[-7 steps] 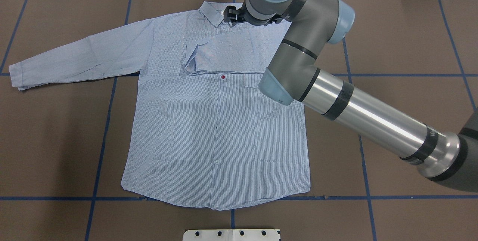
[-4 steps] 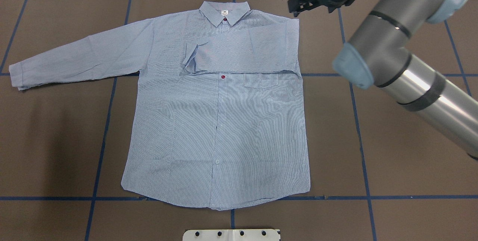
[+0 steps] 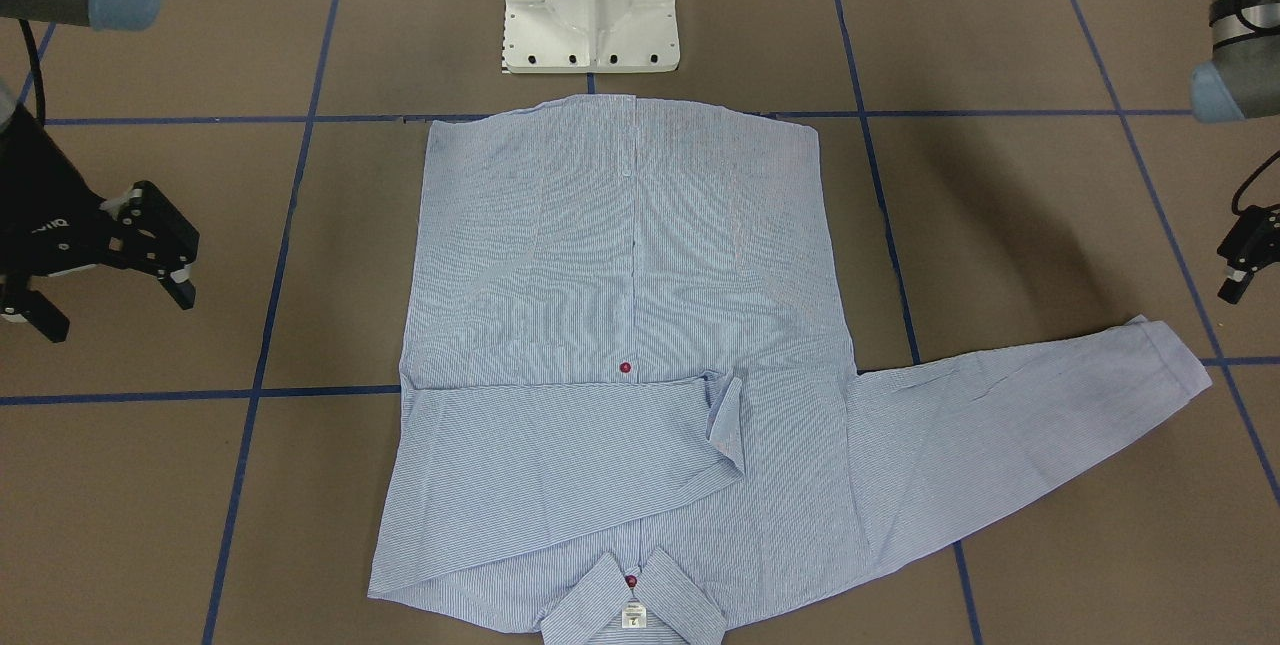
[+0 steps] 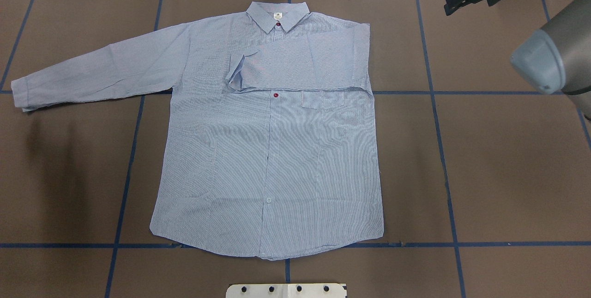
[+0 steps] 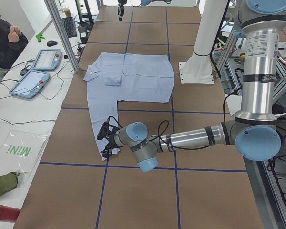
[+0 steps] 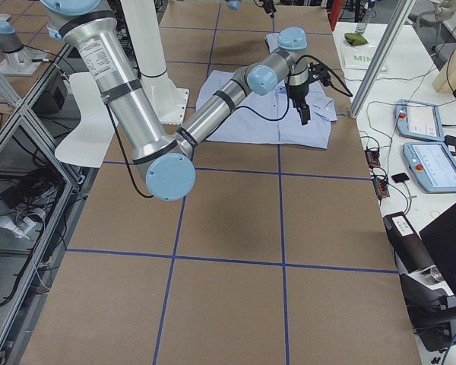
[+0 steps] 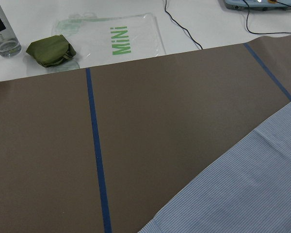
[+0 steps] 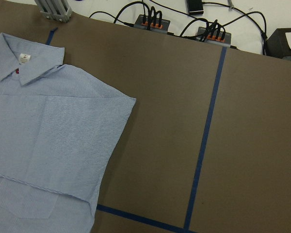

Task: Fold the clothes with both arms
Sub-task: 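Release the sleeve on the shirt body and raise the right gripper away, then lower the left gripper to the cuff of the other sleeve and grasp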

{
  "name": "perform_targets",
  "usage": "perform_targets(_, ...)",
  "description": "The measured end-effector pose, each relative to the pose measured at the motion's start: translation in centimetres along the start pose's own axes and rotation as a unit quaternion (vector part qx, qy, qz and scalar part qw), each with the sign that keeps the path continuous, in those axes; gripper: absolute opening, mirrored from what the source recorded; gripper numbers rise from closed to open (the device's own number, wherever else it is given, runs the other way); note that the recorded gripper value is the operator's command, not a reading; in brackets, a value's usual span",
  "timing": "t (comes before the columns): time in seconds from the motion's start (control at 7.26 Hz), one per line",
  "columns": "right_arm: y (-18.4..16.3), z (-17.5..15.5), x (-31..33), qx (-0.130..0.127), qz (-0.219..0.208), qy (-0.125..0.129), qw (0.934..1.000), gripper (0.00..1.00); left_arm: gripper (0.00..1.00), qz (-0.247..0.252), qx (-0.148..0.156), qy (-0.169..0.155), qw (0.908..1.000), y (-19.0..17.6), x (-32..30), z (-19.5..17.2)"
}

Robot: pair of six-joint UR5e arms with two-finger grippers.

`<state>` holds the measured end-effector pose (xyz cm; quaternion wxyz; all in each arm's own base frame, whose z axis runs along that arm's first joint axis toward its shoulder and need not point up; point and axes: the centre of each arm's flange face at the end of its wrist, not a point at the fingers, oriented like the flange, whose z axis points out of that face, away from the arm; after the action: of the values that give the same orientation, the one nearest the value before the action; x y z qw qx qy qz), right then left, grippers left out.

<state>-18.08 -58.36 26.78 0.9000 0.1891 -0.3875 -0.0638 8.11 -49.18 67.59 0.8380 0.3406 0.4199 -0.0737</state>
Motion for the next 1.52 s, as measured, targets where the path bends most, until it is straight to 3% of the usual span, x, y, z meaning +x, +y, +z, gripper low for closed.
perform_targets(0.41, 0.5, -0.5, 1.3, 0.000, -0.008, -0.003, 1.0000, 1.00, 0.99, -0.010, -0.013, 0.001, 0.9999, 2.7, 0.2, 3.7)
perform_targets(1.52, 0.7, -0.4, 1.5, 0.002, -0.009, -0.001, 1.0000, 1.00, 0.99, -0.004, -0.030, 0.009, 0.9995, 4.6, 1.3, 6.6)
